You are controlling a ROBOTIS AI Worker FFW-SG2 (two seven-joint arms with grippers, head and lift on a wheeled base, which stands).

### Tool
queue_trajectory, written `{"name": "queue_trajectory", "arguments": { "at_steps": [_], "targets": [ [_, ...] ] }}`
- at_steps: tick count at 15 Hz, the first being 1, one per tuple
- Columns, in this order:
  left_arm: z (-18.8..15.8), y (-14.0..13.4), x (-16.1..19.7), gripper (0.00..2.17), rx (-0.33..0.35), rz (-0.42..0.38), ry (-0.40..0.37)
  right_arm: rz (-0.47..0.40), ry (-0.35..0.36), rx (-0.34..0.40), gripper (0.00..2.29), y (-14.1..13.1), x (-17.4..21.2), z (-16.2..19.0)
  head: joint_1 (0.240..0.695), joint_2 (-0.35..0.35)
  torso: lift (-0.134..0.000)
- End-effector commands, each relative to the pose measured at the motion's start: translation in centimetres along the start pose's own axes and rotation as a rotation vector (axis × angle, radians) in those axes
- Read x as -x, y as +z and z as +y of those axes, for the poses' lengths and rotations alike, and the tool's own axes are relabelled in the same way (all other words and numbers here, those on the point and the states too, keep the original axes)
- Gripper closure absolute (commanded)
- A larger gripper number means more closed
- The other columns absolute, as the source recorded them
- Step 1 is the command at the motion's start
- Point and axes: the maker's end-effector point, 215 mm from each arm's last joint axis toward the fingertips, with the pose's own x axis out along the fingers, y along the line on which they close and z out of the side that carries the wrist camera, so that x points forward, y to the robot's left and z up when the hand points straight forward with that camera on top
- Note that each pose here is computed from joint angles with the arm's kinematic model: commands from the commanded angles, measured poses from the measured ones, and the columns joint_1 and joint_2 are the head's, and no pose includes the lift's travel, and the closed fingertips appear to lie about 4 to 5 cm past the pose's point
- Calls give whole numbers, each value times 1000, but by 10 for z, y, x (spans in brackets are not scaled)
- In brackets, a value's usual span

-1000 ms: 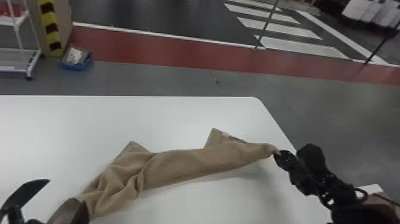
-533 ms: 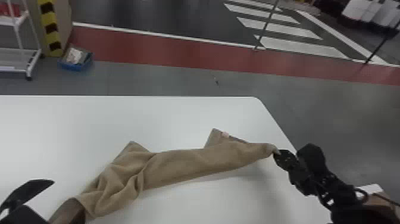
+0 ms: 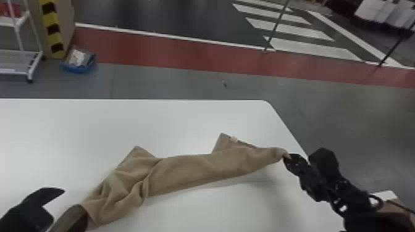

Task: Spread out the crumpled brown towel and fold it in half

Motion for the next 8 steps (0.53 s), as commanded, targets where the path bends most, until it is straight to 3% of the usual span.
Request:
{"name": "queue_trajectory", "arguments": {
  "at_steps": [1, 3, 5, 7, 8],
  "targets": [
    [1, -4, 1, 417, -16, 17, 0, 3, -2, -3, 1399, -1, 1, -1, 695, -350, -124],
    [1, -6, 3, 417, -11, 25, -8, 6, -7, -6, 1399, -3, 2, -3, 695, -350, -124],
    [0, -4, 4, 674, -15, 21, -22, 6, -8, -9, 1403, -4, 2, -3, 695, -350, -124],
    [-7, -2, 4, 741, -14, 18, -52, 3, -7, -11, 1399, -3, 2, -2, 695, -350, -124],
    [-7, -2, 4, 1055, -16, 18, -53, 2, -8, -14, 1399, -3, 2, -2, 695, -350, -124]
  ]
}}
